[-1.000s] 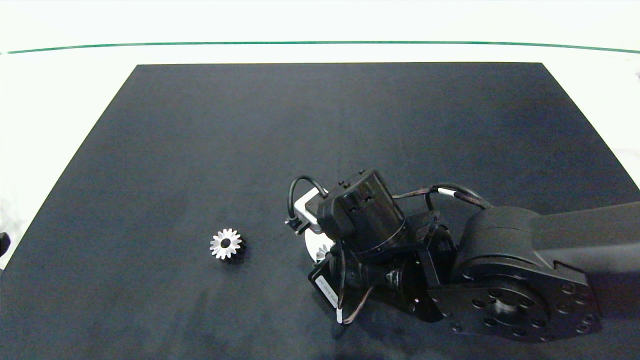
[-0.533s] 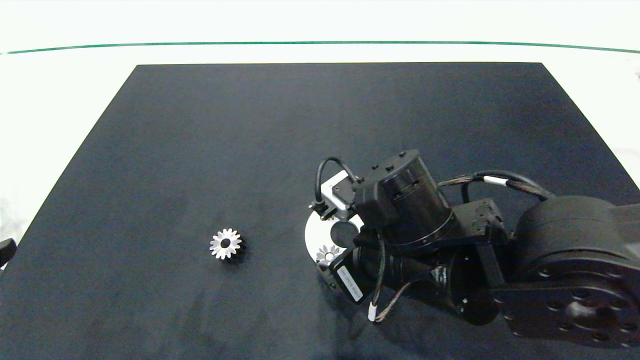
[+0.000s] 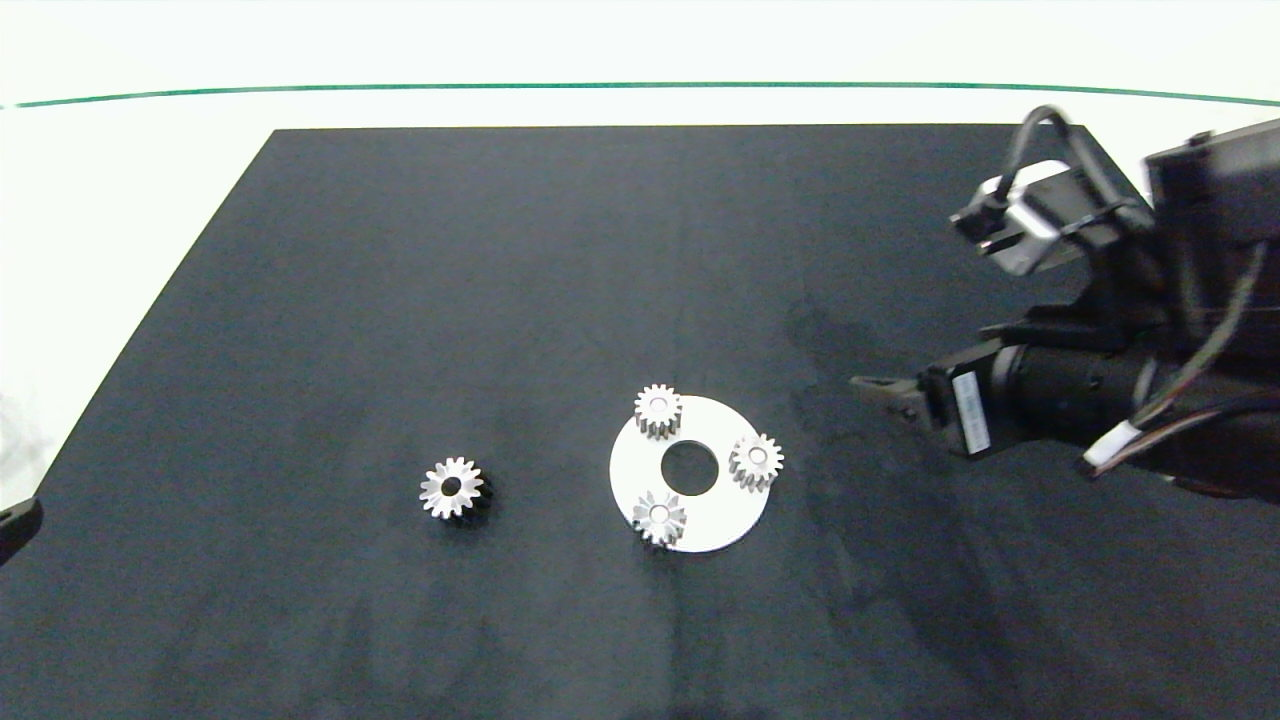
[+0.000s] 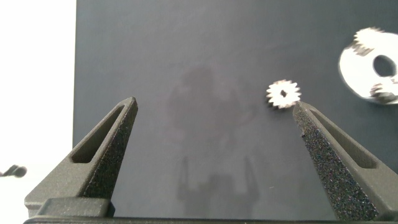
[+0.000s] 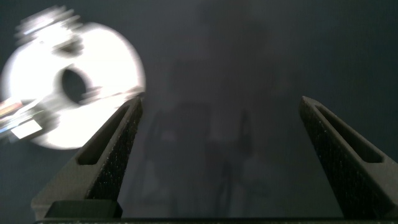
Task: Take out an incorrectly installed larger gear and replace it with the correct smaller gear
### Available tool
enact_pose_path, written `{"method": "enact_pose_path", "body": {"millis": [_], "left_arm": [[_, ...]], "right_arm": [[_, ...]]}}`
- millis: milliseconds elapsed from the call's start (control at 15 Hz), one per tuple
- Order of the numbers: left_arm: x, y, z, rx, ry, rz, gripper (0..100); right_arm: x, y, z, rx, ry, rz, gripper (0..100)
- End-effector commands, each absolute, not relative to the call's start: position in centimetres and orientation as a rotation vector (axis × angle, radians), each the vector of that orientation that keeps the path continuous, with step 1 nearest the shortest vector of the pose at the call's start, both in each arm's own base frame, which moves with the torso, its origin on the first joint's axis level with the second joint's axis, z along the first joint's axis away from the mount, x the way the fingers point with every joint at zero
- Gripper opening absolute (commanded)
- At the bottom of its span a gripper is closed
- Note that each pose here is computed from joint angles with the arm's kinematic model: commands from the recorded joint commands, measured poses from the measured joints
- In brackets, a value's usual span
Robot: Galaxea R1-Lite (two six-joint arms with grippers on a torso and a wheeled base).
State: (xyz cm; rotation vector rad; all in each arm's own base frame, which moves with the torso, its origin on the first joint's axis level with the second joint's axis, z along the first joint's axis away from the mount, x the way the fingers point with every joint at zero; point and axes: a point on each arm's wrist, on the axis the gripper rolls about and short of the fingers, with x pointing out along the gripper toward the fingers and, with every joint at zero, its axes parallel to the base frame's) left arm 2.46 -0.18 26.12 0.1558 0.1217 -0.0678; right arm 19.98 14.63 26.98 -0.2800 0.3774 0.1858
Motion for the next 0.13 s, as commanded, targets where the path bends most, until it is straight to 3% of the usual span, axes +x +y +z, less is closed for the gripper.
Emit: {"method": "enact_pose_path", "body": {"millis": [67, 133], "left_arm": [[2.2, 0.0, 25.4, 0.154, 0.137, 0.005, 100], [1.9, 0.2, 25.2, 0.15, 0.134, 0.042, 100]], "right_arm": [[16.9, 7.1, 31.0, -0.173, 0.231, -0.069, 100], [15.7, 5.4, 31.4, -0.149, 0.203, -0.128, 100]]}}
